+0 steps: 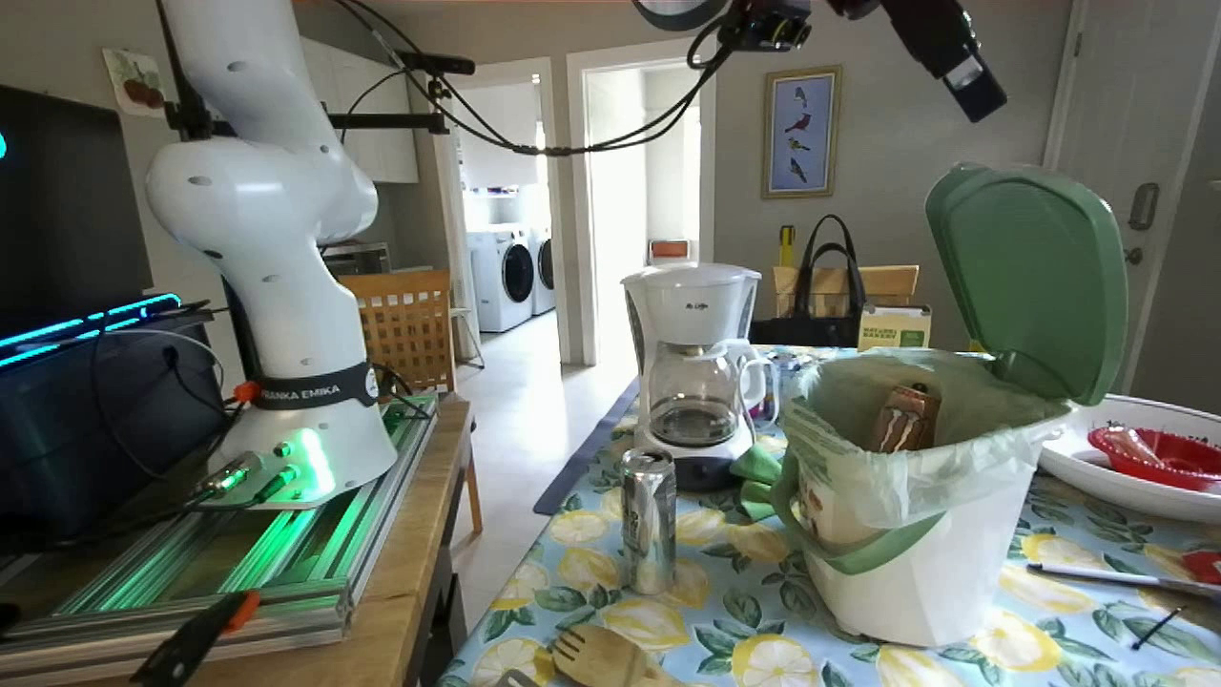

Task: Throw the orange can into the bin, then close the bin

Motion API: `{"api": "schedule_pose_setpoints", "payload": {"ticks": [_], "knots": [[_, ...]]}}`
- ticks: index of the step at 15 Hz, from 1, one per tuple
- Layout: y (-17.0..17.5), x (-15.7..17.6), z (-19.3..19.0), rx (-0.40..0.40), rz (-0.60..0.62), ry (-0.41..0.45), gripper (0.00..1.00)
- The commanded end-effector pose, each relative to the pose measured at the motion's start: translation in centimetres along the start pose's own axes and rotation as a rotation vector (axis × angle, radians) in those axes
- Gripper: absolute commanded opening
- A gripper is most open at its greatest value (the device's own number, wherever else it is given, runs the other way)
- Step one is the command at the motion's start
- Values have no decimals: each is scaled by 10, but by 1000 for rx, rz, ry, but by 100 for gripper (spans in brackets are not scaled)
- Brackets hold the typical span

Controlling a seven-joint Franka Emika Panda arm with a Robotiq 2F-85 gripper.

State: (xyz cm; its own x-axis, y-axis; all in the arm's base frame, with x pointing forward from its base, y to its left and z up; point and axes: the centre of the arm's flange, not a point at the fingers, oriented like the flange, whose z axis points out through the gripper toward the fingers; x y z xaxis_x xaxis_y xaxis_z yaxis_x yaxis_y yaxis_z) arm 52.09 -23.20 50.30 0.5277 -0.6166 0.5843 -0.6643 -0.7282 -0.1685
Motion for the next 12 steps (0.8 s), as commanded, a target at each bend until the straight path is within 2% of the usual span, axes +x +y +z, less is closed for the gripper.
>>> {"api": "schedule_pose_setpoints", "payload": {"ticks": [1, 7, 12], "knots": [[-8, 12, 19, -11, -91, 59, 100], [-14, 13, 43, 39, -214, 146, 100], [-18, 12, 60, 71, -254, 145, 100]]}}
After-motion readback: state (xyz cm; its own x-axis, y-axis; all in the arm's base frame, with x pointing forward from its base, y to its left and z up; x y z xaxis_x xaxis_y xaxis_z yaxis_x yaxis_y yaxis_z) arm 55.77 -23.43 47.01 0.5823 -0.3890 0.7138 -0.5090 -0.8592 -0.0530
